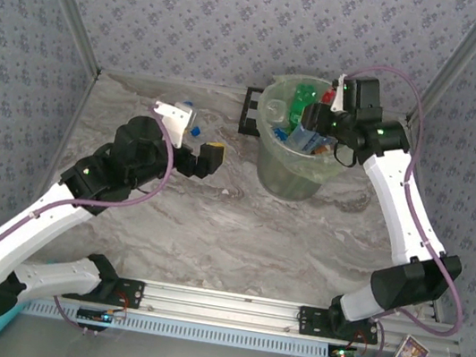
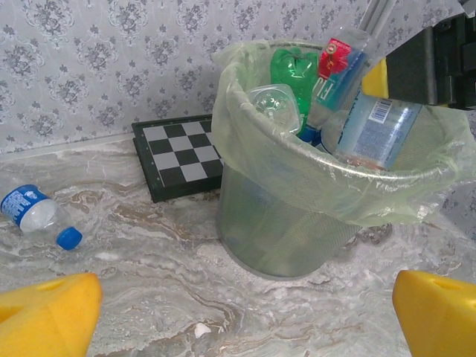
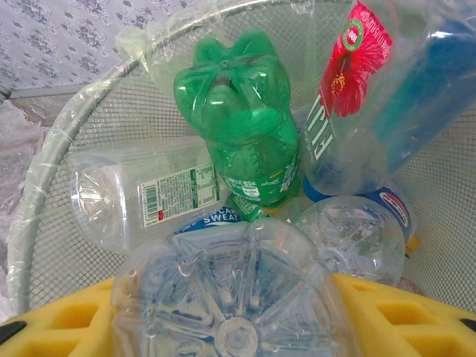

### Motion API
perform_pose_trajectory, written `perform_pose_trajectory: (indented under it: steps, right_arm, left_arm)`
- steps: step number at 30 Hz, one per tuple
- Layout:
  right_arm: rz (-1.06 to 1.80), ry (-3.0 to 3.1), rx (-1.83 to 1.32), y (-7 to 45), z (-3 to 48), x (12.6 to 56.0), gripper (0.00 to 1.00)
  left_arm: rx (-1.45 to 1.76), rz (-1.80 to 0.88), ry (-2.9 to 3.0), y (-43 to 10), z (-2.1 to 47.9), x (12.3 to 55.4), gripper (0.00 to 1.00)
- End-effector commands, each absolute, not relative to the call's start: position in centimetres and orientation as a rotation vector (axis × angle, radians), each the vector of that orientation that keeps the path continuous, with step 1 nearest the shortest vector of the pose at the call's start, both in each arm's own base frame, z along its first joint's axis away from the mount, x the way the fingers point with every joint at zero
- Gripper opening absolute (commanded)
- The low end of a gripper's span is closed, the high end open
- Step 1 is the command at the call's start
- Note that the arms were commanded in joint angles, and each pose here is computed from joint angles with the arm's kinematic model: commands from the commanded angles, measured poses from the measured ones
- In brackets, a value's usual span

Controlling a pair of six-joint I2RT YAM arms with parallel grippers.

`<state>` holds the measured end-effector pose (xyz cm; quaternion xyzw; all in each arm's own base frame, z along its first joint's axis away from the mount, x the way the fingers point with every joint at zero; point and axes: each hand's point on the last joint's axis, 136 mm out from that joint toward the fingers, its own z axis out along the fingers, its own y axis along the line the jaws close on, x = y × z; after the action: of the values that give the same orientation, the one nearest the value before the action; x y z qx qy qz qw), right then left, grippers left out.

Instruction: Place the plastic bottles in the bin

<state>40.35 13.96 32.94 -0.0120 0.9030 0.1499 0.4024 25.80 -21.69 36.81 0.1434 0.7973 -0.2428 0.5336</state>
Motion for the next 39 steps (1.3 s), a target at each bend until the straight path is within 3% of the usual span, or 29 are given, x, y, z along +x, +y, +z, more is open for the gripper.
perform_pose_trajectory:
  steps: [1, 11, 14, 16, 17, 28, 39]
  right_arm:
    - [0.402, 2.342, -0.011, 13.9, 32.4, 39.4, 0.55]
    - [0.582, 2.254, 0.184, 11.8, 35.6, 40.3, 0.60]
    - [0.571, 2.252, 0.210, 11.2, 35.7, 40.1, 0.81]
    - [0.548, 2.245, 0.213, 10.8, 36.1, 39.8, 0.90]
    - [0.529, 2.238, 0.217, 10.5, 36.3, 39.7, 1.00]
    - [0.291, 2.115, 0.220, 6.8, 40.6, 38.4, 1.00]
    - [0.475, 2.204, -0.010, 14.0, 39.1, 38.7, 1.00]
  left_arm:
    - [0.322, -0.592, 1.887, -21.2, 37.3, 25.5, 1.00]
    - [0.323, -0.592, 1.880, -21.1, 37.5, 25.5, 1.00]
    - [0.322, -0.589, 1.881, -21.0, 37.4, 25.5, 1.00]
    - [0.319, -0.582, 1.882, -20.9, 37.3, 25.5, 1.00]
    - [0.316, -0.579, 1.883, -20.8, 37.3, 25.6, 1.00]
    - [0.283, -0.563, 1.911, -20.4, 36.4, 26.6, 1.00]
    - [0.266, -0.560, 1.949, -20.3, 35.5, 27.5, 1.00]
